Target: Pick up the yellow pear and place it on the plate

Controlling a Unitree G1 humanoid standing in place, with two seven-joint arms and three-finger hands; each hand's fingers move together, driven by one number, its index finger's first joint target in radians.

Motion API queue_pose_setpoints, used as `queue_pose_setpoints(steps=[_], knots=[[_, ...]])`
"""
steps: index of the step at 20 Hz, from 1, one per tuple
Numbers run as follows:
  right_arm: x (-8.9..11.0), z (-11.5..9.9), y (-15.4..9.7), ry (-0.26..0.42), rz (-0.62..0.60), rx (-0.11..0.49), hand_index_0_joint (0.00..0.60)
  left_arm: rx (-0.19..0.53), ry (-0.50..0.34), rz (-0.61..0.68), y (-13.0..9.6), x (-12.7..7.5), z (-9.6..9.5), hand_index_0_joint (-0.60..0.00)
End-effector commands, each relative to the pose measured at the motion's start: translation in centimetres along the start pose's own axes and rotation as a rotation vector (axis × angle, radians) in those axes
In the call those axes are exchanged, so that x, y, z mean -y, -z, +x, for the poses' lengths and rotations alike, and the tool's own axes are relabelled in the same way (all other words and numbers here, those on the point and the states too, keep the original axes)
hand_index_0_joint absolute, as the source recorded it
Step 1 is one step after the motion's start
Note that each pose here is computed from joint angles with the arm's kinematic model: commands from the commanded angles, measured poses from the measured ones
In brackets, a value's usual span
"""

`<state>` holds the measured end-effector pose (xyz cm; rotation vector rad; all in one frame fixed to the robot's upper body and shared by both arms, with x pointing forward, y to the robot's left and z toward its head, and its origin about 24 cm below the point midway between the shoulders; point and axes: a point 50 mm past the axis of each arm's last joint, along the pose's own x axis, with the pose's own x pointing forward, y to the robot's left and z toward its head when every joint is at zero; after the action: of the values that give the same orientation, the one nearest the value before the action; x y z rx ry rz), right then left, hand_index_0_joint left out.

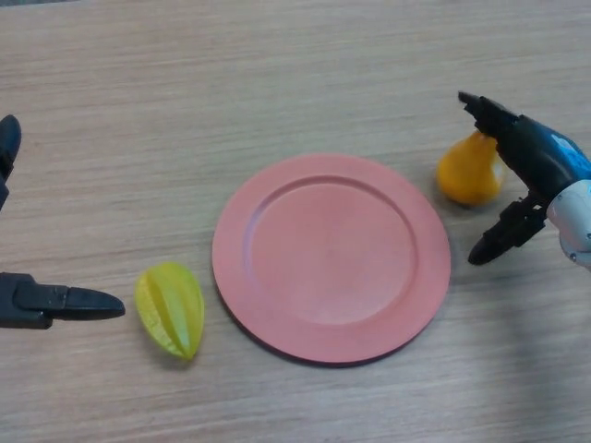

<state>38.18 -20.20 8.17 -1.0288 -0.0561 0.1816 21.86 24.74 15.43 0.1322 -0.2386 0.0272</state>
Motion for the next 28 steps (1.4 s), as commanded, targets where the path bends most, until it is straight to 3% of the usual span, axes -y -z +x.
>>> queue_pose_setpoints(steps=[1,4,5,8,9,10,11,12,15,17,21,25,28], knots=[[4.5,0.6,-1.9,0.201,0.010,0.139,0.451,0.212,-0.056,0.119,-3.4,-1.4,-0.3,0.000],[4.0,0.5,-1.6,0.161,-0.017,0.132,0.051,0.212,-0.067,0.127,-3.2,-1.5,-0.2,0.000],[3.8,0.5,-1.5,0.152,-0.035,0.130,0.051,0.212,-0.070,0.129,-3.1,-1.5,-0.2,0.000],[3.6,0.4,-1.4,0.151,-0.056,0.135,0.451,0.210,-0.074,0.124,-3.0,-1.5,-0.1,0.000],[3.5,0.3,-1.4,0.146,-0.062,0.137,0.551,0.208,-0.074,0.116,-2.9,-1.6,-0.1,0.000],[3.6,0.3,-1.3,0.141,-0.044,0.137,0.600,0.201,-0.069,0.106,-2.8,-1.6,0.0,0.000],[3.7,0.3,-1.3,0.147,-0.054,0.141,0.600,0.196,-0.065,0.099,-2.8,-1.5,0.0,0.000],[4.1,0.2,-1.3,0.193,-0.149,0.168,0.600,0.185,-0.055,0.080,-2.7,-1.5,0.0,0.000],[4.9,0.0,-1.0,0.263,-0.295,0.167,0.600,0.181,-0.051,0.080,-2.8,-1.5,0.1,0.000],[5.7,0.1,-1.2,0.311,-0.276,0.174,0.600,0.174,-0.043,0.083,-2.8,-1.5,0.2,0.000],[7.2,0.3,-2.8,0.393,-0.294,0.260,0.600,0.185,-0.024,0.086,-2.8,-1.1,0.5,0.000],[6.3,0.8,-5.4,0.357,-0.245,0.366,0.600,0.195,-0.015,0.045,-2.6,-0.7,0.9,0.000],[4.5,0.5,-7.7,0.274,-0.080,0.438,0.600,0.181,0.006,0.015,-2.6,-0.5,0.8,0.000]])
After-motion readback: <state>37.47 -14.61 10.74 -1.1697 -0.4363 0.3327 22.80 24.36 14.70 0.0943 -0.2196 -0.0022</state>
